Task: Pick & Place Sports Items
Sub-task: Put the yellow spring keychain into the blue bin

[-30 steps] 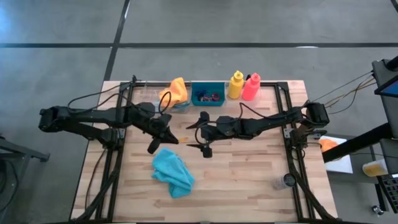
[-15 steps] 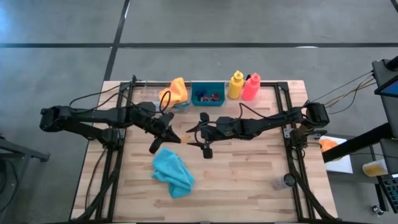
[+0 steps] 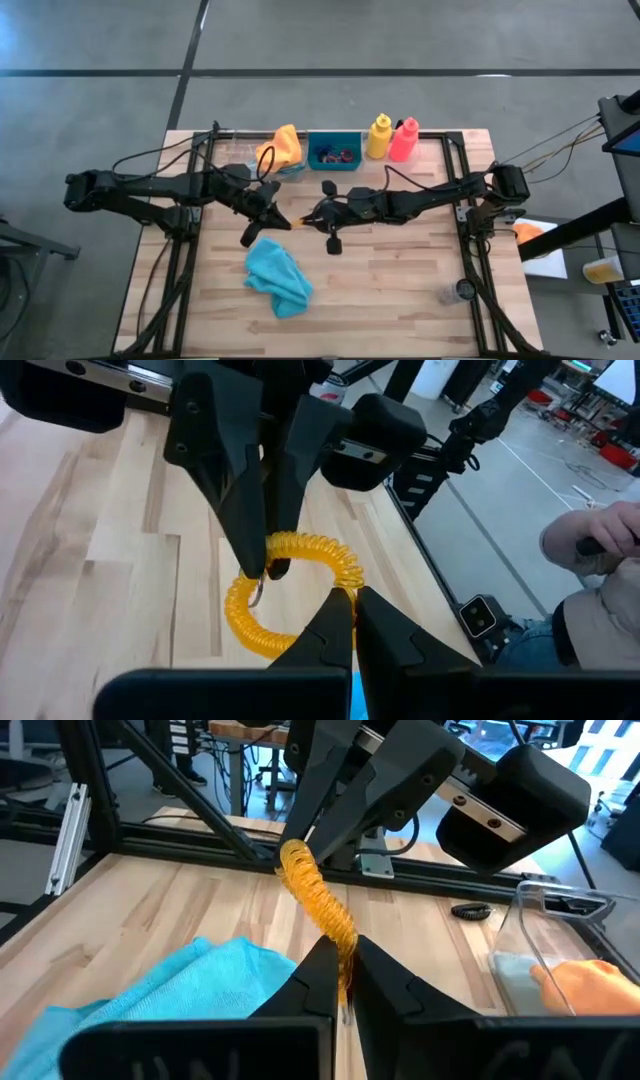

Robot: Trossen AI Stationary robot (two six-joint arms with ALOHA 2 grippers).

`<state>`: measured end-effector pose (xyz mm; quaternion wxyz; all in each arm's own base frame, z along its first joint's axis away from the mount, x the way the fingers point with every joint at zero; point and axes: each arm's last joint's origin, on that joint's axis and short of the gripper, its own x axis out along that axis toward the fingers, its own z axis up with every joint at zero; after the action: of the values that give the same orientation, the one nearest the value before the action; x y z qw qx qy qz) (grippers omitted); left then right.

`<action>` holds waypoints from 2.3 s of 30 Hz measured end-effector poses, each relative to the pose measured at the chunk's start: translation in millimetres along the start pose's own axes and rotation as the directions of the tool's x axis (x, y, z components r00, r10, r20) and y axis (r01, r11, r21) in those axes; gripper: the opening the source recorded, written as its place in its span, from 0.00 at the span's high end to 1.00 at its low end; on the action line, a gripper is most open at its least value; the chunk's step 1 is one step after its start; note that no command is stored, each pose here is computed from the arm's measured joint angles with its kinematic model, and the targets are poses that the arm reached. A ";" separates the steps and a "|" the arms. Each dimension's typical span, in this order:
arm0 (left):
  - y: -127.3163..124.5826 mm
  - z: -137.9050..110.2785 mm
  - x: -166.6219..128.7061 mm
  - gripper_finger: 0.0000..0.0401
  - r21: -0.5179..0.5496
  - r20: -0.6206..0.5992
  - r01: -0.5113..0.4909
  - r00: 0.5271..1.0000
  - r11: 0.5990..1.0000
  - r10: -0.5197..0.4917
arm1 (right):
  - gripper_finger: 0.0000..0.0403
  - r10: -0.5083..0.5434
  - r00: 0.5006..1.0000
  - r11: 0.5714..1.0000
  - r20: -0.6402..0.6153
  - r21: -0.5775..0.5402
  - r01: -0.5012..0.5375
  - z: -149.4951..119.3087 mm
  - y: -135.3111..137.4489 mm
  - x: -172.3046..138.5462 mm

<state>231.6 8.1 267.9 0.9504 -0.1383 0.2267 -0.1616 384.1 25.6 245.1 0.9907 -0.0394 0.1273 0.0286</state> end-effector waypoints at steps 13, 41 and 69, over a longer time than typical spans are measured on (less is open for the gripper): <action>1.2 -0.6 -0.2 1.00 -0.006 -0.002 -0.029 1.000 1.000 0.029 | 0.97 0.000 0.999 0.999 -0.033 0.039 0.001 -3.0 1.5 -0.1; 7.0 0.0 -0.8 0.43 0.010 0.028 -0.238 0.971 0.971 0.237 | 0.97 -0.008 0.995 0.999 -0.100 0.050 0.013 -9.6 -1.8 -0.4; 6.8 -7.6 -41.9 0.12 0.232 0.004 -0.631 0.761 0.740 0.648 | 0.97 -0.409 0.667 0.769 -0.623 0.158 0.619 -61.6 -216.2 -63.1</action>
<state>194.2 28.4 275.2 0.9478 0.0598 0.2774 0.1453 322.1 -197.7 217.0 0.8647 0.0995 0.3951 -0.2937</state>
